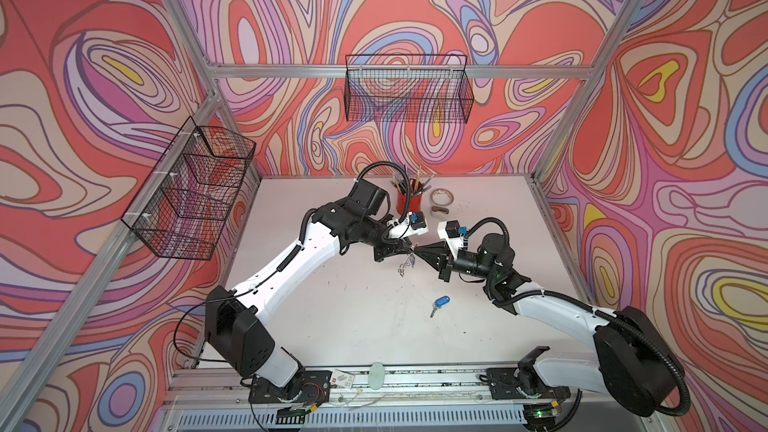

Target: Put the keys on the keyring

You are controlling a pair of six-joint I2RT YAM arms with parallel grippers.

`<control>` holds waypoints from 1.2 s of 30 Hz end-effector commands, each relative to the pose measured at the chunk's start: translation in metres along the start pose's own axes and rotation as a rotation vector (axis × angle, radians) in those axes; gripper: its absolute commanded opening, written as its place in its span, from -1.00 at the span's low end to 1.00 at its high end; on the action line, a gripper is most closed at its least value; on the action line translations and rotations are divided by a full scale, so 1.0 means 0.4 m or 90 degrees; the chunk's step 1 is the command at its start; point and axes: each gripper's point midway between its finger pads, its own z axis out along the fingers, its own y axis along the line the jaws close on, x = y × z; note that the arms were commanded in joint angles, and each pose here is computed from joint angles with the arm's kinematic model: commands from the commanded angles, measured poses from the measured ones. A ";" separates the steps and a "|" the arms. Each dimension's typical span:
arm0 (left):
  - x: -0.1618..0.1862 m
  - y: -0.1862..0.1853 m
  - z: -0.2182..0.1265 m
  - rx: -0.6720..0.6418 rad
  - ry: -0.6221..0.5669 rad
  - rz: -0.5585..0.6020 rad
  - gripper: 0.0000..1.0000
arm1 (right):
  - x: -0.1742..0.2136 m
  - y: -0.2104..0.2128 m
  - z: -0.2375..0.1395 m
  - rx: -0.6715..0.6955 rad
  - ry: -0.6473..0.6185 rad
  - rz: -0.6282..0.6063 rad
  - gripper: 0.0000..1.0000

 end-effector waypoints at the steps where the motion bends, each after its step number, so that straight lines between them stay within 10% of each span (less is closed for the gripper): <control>1: 0.005 -0.011 0.008 0.019 0.018 0.006 -0.56 | -0.015 0.010 0.000 -0.003 -0.012 -0.024 -1.00; 9: 0.004 0.000 0.020 0.018 0.025 -0.001 -1.00 | -0.011 0.008 0.001 -0.003 -0.009 -0.021 -1.00; 22: -0.053 0.009 -0.043 -0.081 -0.123 -0.060 -1.00 | -0.067 -0.068 -0.056 0.168 -0.045 0.005 -0.37; 36: -0.087 0.026 -0.082 -0.165 -0.351 -0.162 -1.00 | -0.026 -0.020 -0.029 0.073 -0.017 0.037 -0.20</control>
